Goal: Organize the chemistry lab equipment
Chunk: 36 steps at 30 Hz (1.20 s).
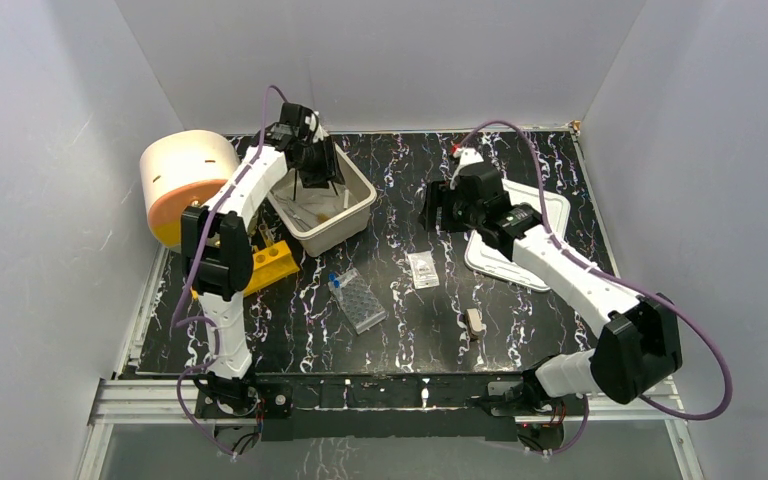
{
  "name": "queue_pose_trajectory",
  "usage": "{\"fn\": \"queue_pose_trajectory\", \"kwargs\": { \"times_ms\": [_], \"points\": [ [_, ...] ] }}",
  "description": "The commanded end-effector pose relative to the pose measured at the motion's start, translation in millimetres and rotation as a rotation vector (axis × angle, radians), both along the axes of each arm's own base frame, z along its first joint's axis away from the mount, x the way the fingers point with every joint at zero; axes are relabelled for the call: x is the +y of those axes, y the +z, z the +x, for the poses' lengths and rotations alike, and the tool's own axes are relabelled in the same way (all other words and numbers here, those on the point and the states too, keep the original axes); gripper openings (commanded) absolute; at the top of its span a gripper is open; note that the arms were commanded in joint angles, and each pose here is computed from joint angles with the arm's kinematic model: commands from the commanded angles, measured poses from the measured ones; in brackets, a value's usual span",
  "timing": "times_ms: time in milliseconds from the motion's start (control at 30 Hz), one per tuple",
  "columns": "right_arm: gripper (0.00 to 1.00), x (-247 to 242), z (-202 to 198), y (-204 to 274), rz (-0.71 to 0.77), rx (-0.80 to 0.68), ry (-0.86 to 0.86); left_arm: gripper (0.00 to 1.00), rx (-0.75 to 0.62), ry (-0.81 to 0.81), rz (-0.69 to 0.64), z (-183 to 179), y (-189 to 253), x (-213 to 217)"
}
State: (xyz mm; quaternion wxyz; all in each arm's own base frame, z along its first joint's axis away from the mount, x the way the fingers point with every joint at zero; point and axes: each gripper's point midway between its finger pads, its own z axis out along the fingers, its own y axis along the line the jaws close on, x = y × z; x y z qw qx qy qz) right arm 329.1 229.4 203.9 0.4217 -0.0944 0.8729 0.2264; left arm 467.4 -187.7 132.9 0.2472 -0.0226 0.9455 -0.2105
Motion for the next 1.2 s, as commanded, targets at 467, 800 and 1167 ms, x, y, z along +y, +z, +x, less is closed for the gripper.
{"fn": "queue_pose_trajectory", "kwargs": {
  "times_ms": [467,800,1167],
  "points": [
    [0.85,-21,-48,-137,-0.233,0.502,-0.043,0.73,-0.243,-0.024,-0.054,-45,136,2],
    [0.64,0,-43,-153,-0.218,0.553,0.003,0.81,-0.312,-0.21,-0.368,-99,203,-38],
    [0.58,-16,-29,-171,-0.356,0.518,-0.042,0.87,-0.356,-0.239,-0.415,-111,224,-40]
  ]
}}
